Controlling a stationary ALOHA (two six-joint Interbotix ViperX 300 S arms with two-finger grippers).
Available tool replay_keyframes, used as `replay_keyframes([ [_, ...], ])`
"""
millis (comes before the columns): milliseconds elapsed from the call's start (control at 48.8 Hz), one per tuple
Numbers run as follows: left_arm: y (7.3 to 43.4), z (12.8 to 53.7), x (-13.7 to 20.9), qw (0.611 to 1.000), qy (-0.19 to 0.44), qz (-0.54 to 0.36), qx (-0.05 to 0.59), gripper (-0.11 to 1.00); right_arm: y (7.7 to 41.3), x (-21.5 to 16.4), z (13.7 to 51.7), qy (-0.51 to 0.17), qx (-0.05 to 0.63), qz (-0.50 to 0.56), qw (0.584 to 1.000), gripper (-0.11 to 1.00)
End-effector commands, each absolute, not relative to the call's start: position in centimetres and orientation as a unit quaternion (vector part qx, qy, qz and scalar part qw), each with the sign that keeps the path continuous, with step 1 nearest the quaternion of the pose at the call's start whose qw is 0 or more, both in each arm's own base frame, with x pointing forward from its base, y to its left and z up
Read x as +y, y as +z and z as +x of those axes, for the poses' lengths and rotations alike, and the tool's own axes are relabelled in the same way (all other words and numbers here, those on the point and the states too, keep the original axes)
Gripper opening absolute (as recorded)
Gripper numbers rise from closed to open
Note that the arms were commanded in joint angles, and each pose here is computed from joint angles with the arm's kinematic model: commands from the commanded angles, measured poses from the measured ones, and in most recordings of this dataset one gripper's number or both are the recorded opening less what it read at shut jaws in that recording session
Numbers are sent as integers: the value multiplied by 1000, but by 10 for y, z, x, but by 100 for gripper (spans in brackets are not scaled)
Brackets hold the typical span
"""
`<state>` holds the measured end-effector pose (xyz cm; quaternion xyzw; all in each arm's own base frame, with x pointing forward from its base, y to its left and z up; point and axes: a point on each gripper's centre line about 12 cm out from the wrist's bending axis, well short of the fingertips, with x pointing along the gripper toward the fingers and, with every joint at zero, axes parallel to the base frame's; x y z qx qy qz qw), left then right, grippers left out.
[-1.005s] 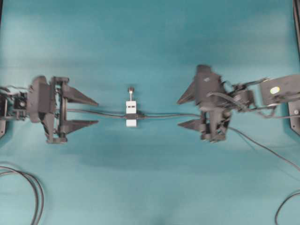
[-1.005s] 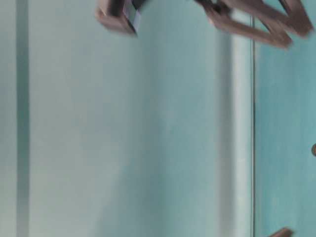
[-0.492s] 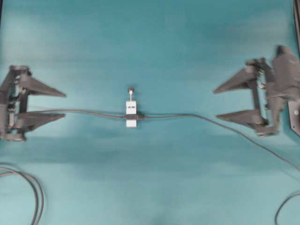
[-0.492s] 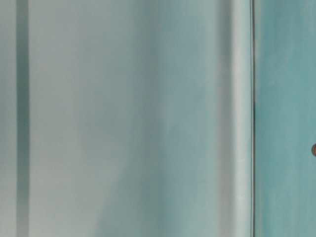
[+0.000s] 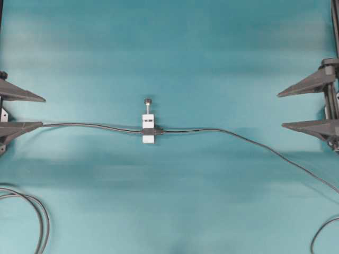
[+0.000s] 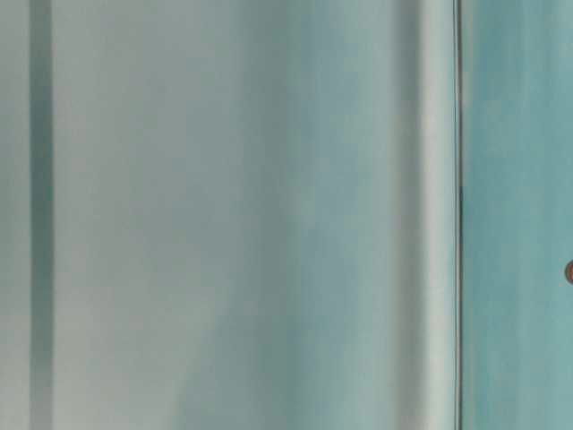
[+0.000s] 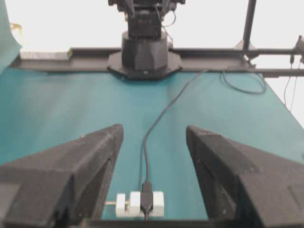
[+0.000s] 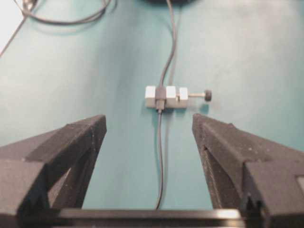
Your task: Insert the USB cable into the female connector supported by the left arm.
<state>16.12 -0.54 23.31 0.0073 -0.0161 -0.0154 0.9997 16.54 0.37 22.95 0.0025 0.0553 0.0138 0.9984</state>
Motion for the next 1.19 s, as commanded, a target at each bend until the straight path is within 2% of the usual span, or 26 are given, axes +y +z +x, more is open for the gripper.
replay_keyframes([
  [0, 243, 164, -5, 999, -15, 15, -33, 73, 232, 3, 165, 13, 48, 1, 999, 77],
  [308, 235, 162, -5, 1000, -15, 7, -24, 73, 201, 3, 158, 10, 97, 5, 995, 77],
  [656, 177, 147, -5, 999, -16, 10, 51, 73, 169, 1, 148, 4, 161, 3, 987, 77],
  [862, 169, 145, -4, 997, -14, 10, 69, 73, 168, 1, 148, 5, 160, 1, 987, 77],
  [1169, 151, 141, -5, 989, -17, 11, 144, 73, 168, 1, 148, 5, 159, 1, 987, 77],
])
